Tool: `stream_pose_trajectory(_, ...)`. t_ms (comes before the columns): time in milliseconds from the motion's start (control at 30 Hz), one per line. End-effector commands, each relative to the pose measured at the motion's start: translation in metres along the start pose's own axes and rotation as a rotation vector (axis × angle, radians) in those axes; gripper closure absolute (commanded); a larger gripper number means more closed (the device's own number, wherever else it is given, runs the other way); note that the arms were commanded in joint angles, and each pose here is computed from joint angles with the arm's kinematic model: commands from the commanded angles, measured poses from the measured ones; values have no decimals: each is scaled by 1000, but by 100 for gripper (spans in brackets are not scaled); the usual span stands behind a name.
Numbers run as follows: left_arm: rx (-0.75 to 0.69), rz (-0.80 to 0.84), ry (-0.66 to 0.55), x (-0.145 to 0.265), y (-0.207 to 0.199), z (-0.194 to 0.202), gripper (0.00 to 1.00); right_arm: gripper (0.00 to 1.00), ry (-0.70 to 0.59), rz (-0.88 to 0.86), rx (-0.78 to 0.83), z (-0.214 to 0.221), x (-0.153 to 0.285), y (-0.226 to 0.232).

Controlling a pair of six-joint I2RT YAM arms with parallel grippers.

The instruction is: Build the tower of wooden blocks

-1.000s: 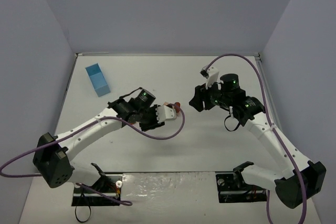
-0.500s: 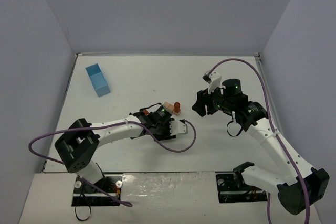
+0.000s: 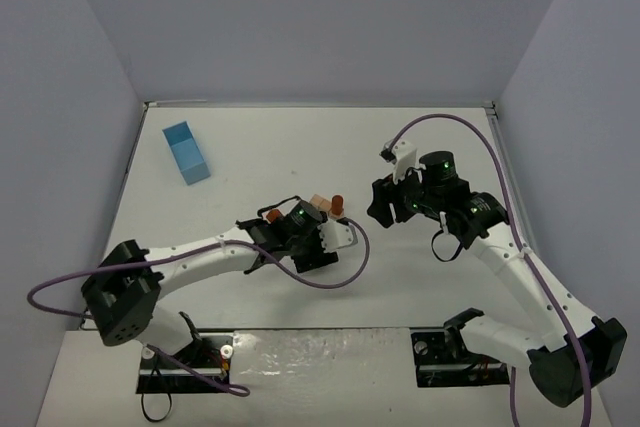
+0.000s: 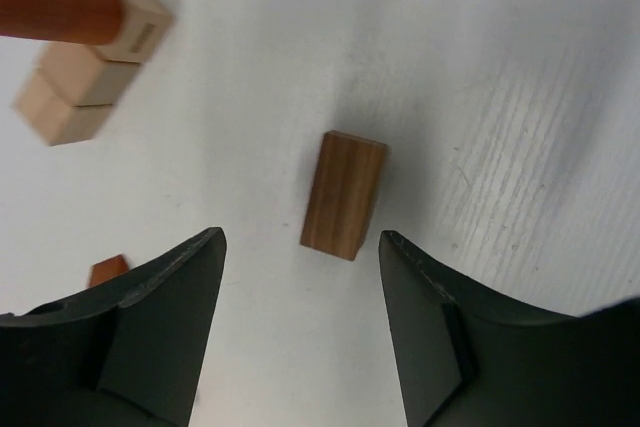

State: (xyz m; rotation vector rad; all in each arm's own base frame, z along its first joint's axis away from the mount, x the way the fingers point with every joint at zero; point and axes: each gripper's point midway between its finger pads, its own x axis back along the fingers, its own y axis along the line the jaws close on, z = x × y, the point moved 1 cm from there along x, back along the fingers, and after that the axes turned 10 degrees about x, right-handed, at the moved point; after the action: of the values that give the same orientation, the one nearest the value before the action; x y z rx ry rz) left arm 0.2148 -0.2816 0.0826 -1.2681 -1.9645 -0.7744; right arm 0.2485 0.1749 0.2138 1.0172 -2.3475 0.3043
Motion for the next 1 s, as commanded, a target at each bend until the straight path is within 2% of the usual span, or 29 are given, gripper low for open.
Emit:
stream_pose_trajectory(0,296,-217,-223,69,41,-43,36,45,-27,-47,151,-26,-6,17)
stream_pose_trajectory(67,480,-297,-256,92,62,-34,30,45,15,-64,217,-24,-15,25)
stream_pose_trajectory(200,805,-421,-294,133,96,-8,25,45,78,-178,317,-16,-35,56)
stream_pose_trajectory(367,1061,-615,-275,169,136,46,14,45,137,-272,451,-10,-57,92)
stream_pose_trajectory(500,1243,-671,-254,179,153,94,11,45,243,-328,507,13,-81,108)
stream_pose_trajectory(667,1354,-710,-231,186,172,131,10,45,354,-349,567,42,-103,118)
stream_pose_trajectory(833,1360,-758,-209,193,184,154,10,45,452,-344,596,68,-123,118)
stream_pose_trajectory(967,1338,-777,-229,193,192,157,10,45,510,-325,612,81,-140,114)
